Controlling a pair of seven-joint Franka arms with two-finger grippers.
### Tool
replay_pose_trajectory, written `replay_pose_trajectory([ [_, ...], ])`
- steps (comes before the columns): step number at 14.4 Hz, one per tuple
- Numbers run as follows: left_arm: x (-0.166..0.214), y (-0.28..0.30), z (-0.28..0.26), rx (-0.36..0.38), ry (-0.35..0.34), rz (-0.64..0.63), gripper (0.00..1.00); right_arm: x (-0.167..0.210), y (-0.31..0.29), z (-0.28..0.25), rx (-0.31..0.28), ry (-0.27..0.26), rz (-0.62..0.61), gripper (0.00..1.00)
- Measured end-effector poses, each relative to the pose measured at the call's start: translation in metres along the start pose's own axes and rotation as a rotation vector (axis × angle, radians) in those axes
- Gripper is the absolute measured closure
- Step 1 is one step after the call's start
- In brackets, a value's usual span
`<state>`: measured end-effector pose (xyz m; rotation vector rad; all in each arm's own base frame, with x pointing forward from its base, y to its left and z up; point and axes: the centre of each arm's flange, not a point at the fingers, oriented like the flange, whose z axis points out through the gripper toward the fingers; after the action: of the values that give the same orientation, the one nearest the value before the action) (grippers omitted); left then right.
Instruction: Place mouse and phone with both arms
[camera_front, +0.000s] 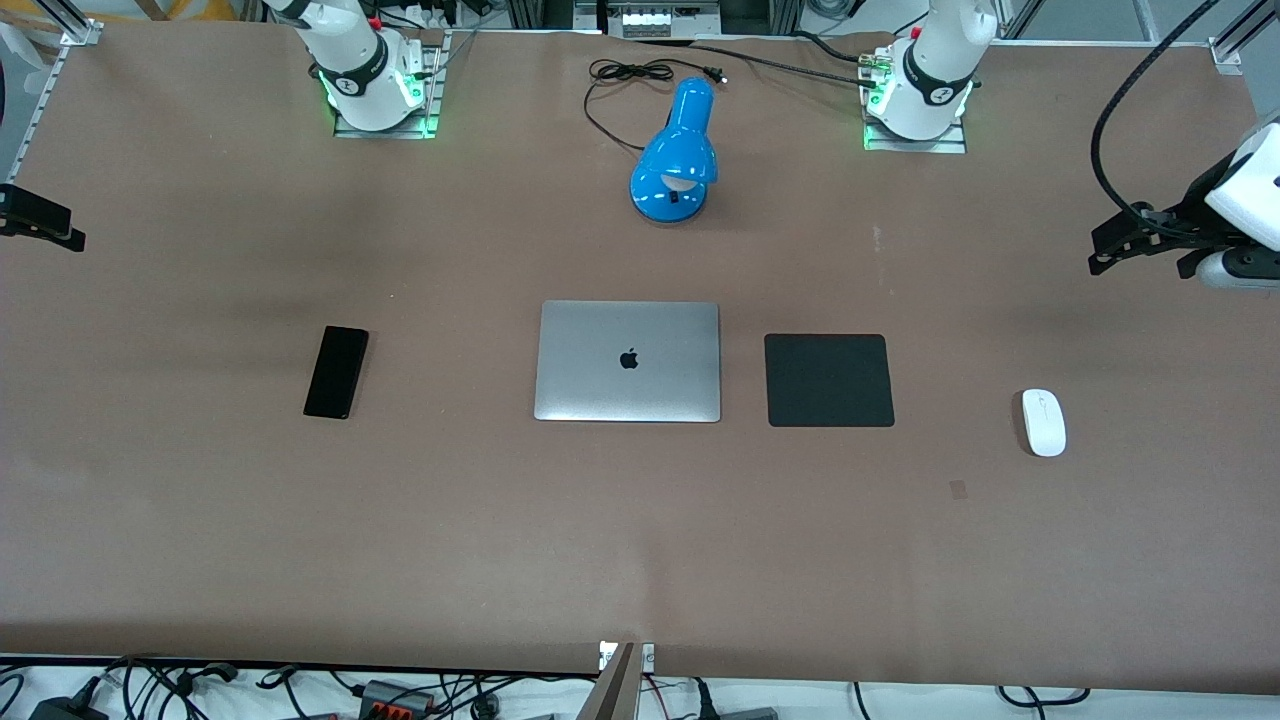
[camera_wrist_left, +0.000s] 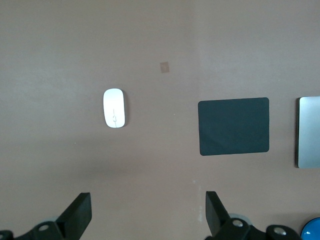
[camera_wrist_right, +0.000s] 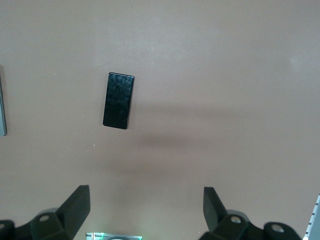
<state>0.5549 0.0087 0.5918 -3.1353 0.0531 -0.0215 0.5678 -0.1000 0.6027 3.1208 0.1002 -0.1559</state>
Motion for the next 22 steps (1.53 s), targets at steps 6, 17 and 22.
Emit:
replay_pose_trajectory([
  [6, 0.0, -0.005, 0.0, 0.0, -0.001, -0.009, 0.0, -0.002, 0.007, 0.0, 0.013, 0.003, 0.013, 0.0],
  [17, 0.034, -0.103, 0.094, -0.005, -0.188, -0.177, 0.0, 0.051, 0.001, 0.13, 0.052, -0.236, -0.017, 0.0],
  [22, 0.074, -0.178, 0.205, -0.014, -0.27, -0.204, 0.0, 0.103, -0.041, 0.263, 0.062, -0.242, -0.003, 0.0],
])
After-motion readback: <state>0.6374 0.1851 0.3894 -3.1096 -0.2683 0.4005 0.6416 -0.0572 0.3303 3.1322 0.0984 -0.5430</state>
